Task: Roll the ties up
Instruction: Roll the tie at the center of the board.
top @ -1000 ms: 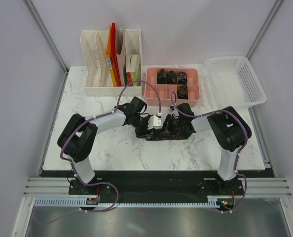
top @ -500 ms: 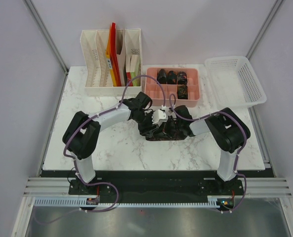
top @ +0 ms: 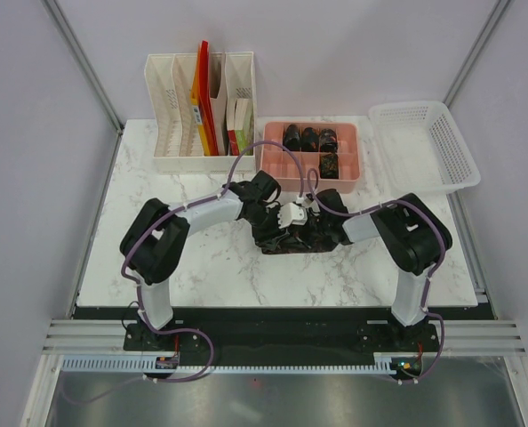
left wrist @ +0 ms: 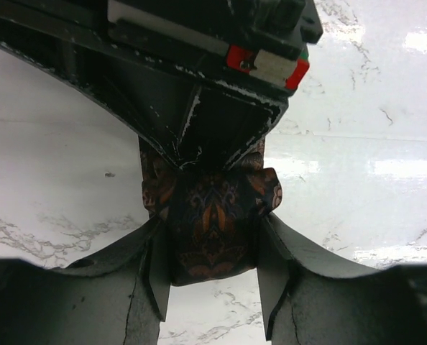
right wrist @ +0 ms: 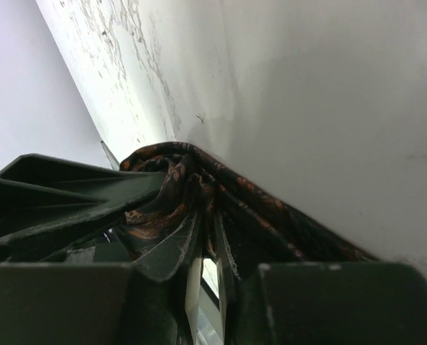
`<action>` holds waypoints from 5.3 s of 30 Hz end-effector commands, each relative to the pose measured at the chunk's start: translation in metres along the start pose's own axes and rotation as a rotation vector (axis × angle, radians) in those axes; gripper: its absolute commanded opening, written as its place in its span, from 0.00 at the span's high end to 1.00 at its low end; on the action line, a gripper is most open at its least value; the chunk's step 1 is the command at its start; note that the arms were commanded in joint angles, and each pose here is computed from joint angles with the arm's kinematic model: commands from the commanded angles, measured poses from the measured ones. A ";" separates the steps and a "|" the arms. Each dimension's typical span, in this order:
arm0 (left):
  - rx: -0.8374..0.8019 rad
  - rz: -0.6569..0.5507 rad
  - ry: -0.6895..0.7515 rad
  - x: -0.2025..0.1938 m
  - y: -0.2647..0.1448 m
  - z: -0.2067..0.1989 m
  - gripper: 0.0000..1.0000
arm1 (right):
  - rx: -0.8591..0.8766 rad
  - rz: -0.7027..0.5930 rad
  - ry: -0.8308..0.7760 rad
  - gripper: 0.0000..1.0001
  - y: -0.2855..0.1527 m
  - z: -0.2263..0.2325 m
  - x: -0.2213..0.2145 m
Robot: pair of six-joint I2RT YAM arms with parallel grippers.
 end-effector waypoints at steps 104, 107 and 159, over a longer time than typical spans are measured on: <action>0.095 -0.327 0.414 0.029 -0.027 0.007 0.06 | -0.225 0.212 -0.114 1.00 -0.005 -0.056 -0.021; 0.047 -0.347 0.415 0.030 -0.029 -0.004 0.07 | -0.220 0.213 -0.119 1.00 -0.004 -0.055 -0.020; 0.029 0.332 -0.006 -0.061 0.048 -0.010 0.68 | -0.035 0.060 -0.023 0.72 -0.038 -0.010 0.021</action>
Point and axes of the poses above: each gripper's point midway between its finger pads, its own y axis out along the fingers, its own z axis along the line the jaws close on, x = y × z, the point moved 1 cm from there along -y, back along the fingers, and after that the axes turned 15 degrees about -y, right-handed, at the moved point
